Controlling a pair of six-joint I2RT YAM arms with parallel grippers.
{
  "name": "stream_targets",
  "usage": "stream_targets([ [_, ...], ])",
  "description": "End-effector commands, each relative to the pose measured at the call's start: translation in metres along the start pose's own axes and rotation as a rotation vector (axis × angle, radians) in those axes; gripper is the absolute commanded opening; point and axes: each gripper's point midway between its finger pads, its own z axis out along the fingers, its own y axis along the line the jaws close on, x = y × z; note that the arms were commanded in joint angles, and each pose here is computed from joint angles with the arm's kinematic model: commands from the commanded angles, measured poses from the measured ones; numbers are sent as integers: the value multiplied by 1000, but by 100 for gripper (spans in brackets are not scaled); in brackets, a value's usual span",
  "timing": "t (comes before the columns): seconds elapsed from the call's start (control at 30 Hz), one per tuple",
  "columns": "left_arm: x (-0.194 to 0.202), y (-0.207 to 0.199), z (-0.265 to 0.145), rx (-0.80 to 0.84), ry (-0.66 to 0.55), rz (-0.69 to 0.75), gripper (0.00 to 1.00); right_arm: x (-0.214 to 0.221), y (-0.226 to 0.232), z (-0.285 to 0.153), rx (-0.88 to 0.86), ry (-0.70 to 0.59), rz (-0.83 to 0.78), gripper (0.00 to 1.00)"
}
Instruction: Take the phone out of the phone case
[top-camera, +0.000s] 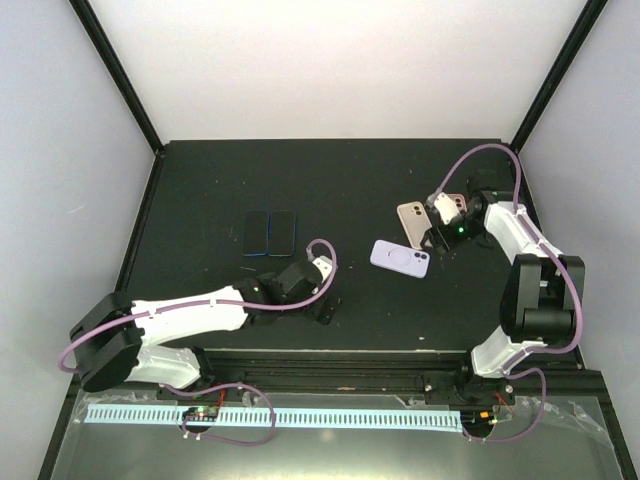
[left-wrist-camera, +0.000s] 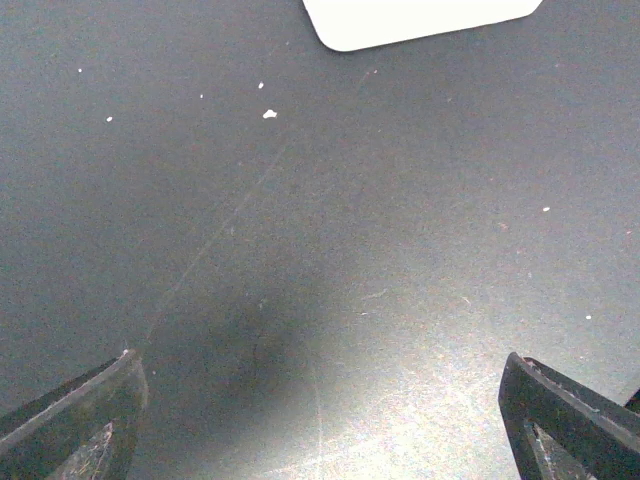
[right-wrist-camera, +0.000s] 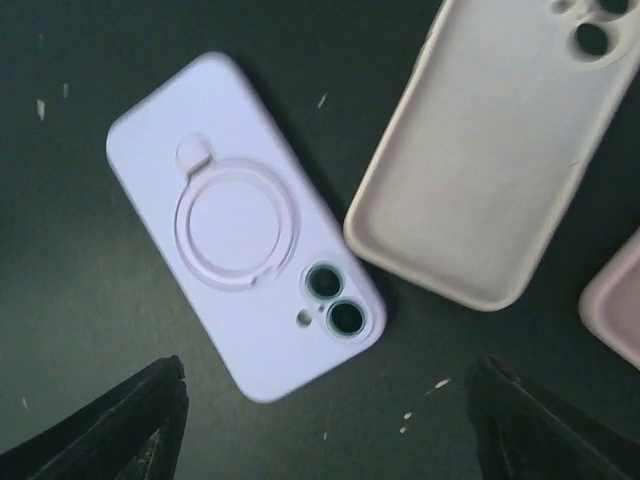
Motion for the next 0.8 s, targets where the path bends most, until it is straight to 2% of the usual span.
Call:
stream_targets([
  [0.0, -11, -4, -15, 29, -40, 16, 99, 28, 12, 12, -58, 66, -142, 81],
  [0.03, -11, -4, -16, 29, -42, 17, 99, 33, 12, 15, -59, 78, -149, 84],
  [0.1, -12, -3, -17, 30, -44, 13, 99, 40, 11, 18, -51, 99, -163, 99],
  [0.13, -12, -3, -17, 34, -44, 12, 99, 43, 10, 21, -42, 110, -166, 100],
  [0.33, -12, -4, -17, 48, -35, 10, 99, 56, 6, 35, -18, 171, -218, 98],
  [0.57, -13, -1, -18, 46, -37, 12, 99, 56, 2, 53, 5, 213, -290, 86],
  [0.77, -13, 2, -22, 43, -44, 19, 99, 56, -3, 72, 52, 274, -333, 87],
])
